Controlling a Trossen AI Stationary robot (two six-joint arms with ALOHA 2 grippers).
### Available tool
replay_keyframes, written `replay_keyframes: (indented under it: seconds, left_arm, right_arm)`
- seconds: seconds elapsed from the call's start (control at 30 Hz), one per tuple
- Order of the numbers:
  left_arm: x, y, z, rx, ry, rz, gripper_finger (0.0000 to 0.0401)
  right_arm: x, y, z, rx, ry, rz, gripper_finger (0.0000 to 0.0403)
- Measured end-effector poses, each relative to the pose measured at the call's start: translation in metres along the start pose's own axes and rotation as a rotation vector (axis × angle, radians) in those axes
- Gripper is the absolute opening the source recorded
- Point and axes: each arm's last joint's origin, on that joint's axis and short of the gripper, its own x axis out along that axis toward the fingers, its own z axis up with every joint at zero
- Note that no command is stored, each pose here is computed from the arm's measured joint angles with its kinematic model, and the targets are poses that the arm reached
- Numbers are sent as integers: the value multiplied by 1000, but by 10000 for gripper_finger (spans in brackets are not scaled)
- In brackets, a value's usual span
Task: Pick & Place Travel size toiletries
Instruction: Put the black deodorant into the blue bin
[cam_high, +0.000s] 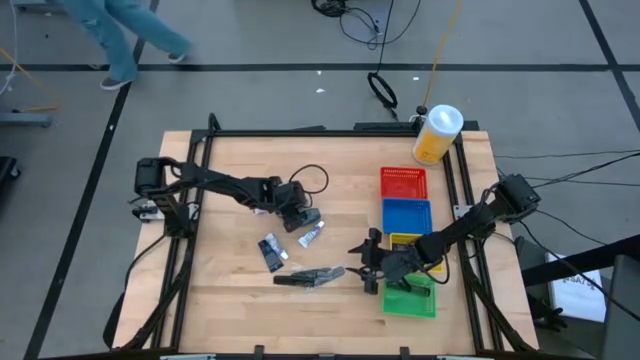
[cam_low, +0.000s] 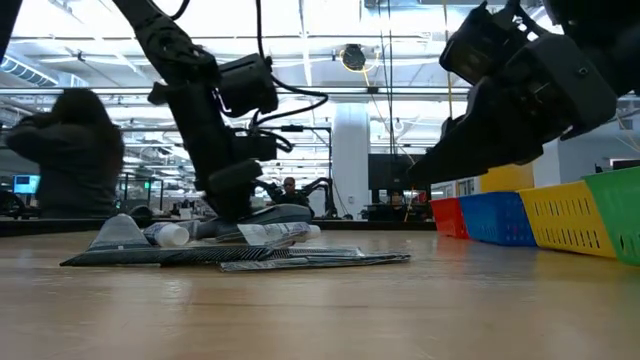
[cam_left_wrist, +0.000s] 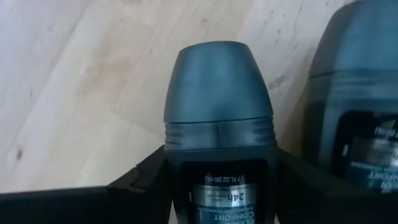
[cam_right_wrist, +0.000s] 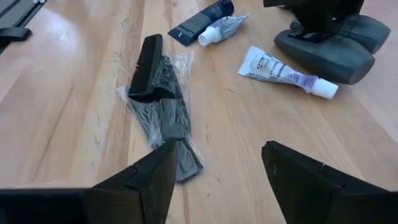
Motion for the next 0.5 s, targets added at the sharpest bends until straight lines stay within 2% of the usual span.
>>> replay_keyframes:
  seconds: [0.2, 0.33, 0.4, 0.5]
  left_arm:
    - [-9, 1, 2, 44, -30, -10, 195]
    - [-30, 0, 15, 37, -135, -44, 195]
    - [-38, -4, 23, 39, -171, -96, 195]
    - [-48, -17, 40, 75, -259, -230, 195]
  right_arm:
    - [-11, -6, 6, 3, -43, -68, 226]
    - [-33, -15, 20, 12, -67, -92, 226]
    - [-49, -21, 29, 27, -90, -85, 226]
    - [-71, -31, 37, 41, -121, -73, 226]
